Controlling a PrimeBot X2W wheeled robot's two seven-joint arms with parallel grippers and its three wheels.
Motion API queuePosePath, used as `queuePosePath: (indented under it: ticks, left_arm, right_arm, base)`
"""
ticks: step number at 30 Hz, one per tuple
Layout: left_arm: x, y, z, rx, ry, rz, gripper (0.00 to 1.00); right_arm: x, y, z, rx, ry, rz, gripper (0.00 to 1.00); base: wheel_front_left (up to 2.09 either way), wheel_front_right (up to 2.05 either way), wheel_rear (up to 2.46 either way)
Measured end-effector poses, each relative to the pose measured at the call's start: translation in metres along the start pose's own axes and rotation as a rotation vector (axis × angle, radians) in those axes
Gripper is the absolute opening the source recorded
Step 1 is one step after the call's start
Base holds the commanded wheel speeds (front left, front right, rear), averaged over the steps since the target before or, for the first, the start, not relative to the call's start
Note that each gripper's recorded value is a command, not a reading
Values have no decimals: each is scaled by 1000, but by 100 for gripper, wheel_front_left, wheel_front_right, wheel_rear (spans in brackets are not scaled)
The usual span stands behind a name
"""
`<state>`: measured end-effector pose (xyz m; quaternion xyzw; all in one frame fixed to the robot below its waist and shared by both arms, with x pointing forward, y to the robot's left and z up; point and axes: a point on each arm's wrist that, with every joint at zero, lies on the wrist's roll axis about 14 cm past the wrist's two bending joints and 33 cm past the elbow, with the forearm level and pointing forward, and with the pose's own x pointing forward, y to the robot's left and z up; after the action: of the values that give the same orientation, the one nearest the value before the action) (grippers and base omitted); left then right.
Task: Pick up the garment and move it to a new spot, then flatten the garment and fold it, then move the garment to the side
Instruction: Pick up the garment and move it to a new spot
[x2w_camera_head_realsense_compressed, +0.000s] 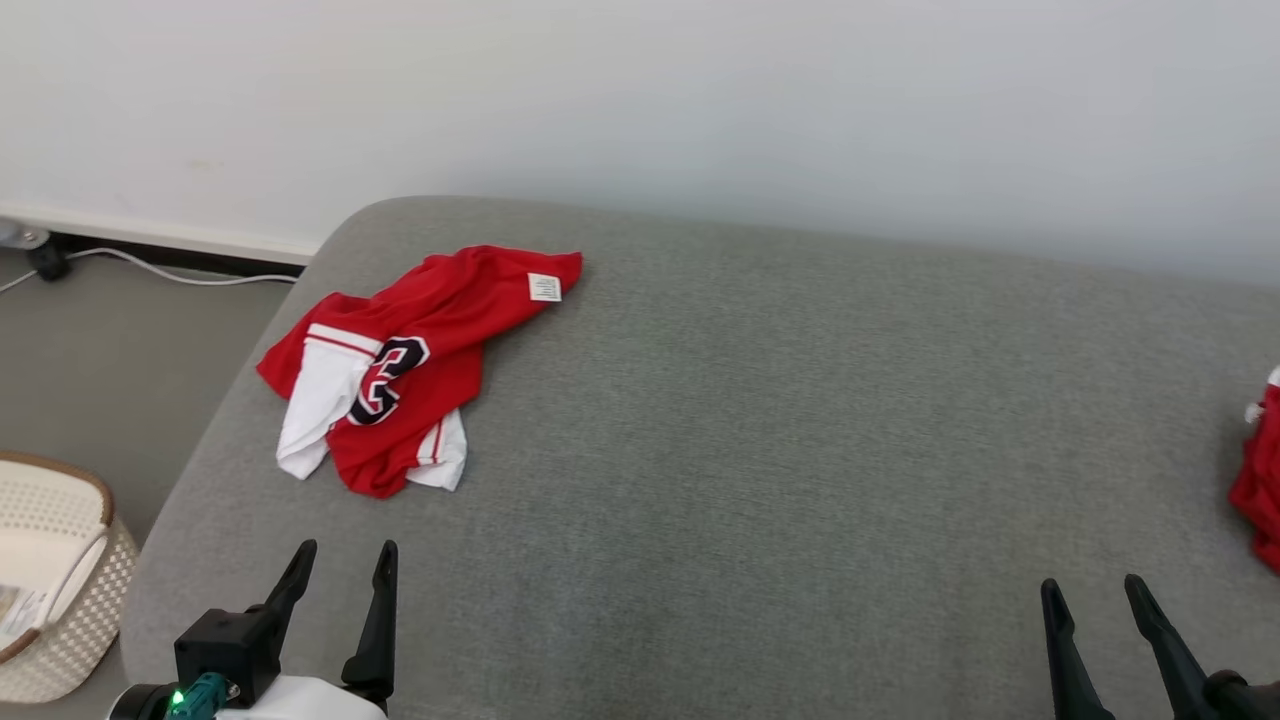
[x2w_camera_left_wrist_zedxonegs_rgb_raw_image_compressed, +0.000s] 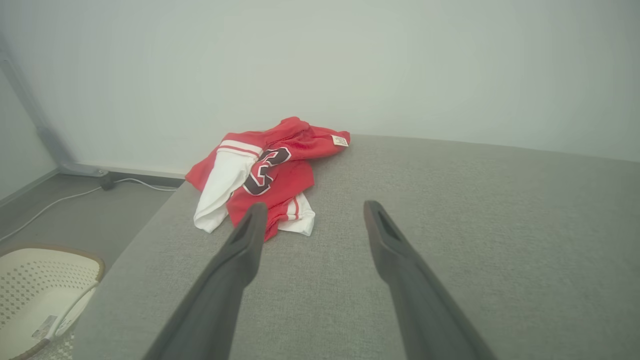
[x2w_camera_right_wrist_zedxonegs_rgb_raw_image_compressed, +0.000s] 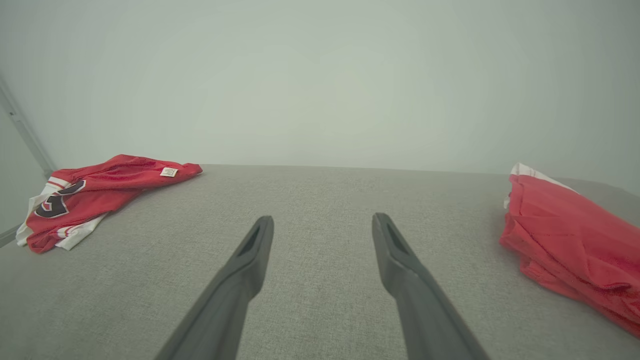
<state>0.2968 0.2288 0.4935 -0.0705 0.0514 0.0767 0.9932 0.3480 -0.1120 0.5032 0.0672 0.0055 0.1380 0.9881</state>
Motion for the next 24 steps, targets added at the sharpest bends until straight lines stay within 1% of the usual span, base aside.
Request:
queuePosePath:
  ticks: [7,15,20,24]
  left_arm:
    - [-23,28,1,-25,-14,104,100]
    - [-51,54,-2,-52,-25,214,100]
    - [-62,66,-4,-59,-27,259,100]
    - [-62,66,-5,-62,-22,264,100]
  right_arm:
    - [20,41,-6,6,22,139,100]
    - [35,96,-13,23,44,312,100]
    - [39,111,-17,26,60,362,100]
    - [40,114,-19,32,65,369,100]
  base:
    - [0,0,0]
    - [0,0,0]
    - [0,0,0]
    - [0,0,0]
